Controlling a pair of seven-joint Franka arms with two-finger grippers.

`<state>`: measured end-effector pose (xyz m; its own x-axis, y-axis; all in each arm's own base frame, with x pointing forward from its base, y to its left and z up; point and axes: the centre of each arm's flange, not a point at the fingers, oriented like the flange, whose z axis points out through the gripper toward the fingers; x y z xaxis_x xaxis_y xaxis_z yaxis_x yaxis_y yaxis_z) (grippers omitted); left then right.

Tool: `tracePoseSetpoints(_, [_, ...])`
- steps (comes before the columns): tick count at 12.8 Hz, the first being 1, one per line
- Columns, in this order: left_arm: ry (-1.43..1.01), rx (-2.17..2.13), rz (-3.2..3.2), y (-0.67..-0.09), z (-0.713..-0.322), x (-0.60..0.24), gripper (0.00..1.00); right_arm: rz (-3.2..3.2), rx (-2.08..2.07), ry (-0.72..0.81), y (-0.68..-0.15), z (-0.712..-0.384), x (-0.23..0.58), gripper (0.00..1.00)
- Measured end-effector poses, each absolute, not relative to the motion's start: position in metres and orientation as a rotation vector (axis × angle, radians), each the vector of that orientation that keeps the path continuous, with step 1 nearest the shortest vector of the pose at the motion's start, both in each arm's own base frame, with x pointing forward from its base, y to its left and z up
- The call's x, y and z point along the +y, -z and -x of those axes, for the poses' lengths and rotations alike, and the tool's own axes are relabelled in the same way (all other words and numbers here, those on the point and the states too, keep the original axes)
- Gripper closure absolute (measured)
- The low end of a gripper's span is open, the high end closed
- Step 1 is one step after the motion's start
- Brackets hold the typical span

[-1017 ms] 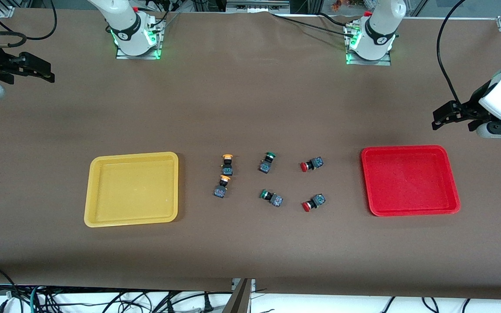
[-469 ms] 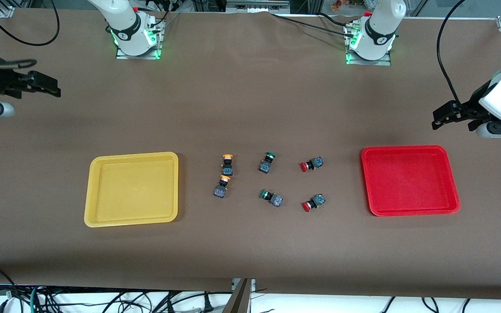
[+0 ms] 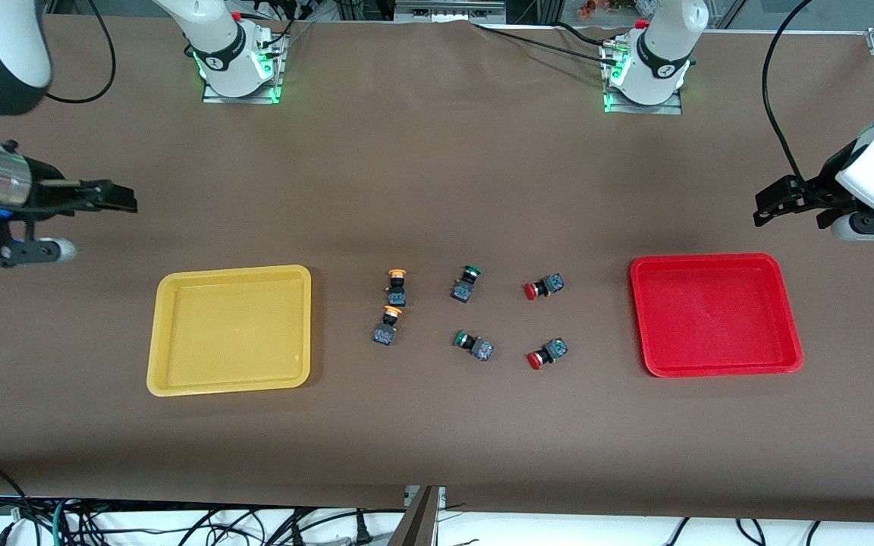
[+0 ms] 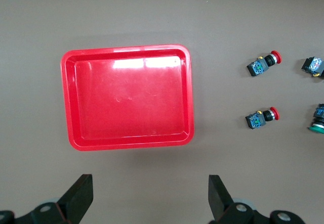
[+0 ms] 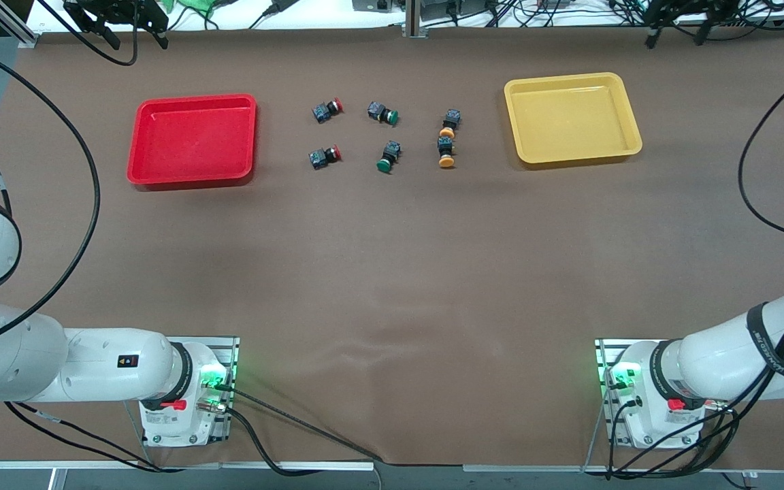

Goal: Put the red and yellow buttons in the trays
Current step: 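Move the right gripper over the yellow-headed buttons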

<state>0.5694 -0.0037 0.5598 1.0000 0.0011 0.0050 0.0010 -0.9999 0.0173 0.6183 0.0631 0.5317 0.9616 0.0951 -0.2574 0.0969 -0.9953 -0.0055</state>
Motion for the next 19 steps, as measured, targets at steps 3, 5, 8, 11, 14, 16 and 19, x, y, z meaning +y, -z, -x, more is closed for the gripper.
tracePoseSetpoints(3, [-0.007, 0.002, -3.124, -0.56, -0.569, -0.004, 0.0, -3.094, 0.219, 0.375, -0.494, -0.634, 0.114, 0.0])
tracePoseSetpoints(5, [-0.006, 0.002, -3.124, -0.559, -0.569, -0.003, 0.0, -3.091, 0.147, 0.344, -0.468, -0.644, 0.14, 0.0])
tracePoseSetpoints(8, [-0.006, 0.002, -3.124, -0.559, -0.569, -0.003, 0.0, -3.089, 0.037, 0.282, -0.429, -0.651, 0.195, 0.0])
tracePoseSetpoints(11, [-0.006, 0.002, -3.124, -0.559, -0.569, -0.003, 0.0, -3.08, -0.13, 0.22, -0.396, -0.64, 0.271, 0.0])
tracePoseSetpoints(14, [-0.005, 0.002, -3.124, -0.559, -0.569, -0.003, 0.0, -3.082, -0.213, 0.165, -0.362, -0.625, 0.335, 0.0])
tracePoseSetpoints(16, [-0.005, 0.002, -3.124, -0.559, -0.569, -0.003, 0.0, -3.095, -0.211, 0.13, -0.335, -0.62, 0.362, 0.0])
tracePoseSetpoints(19, [-0.005, 0.002, -3.124, -0.559, -0.569, -0.003, 0.0, -3.122, -0.14, 0.081, -0.286, -0.607, 0.404, 0.0])
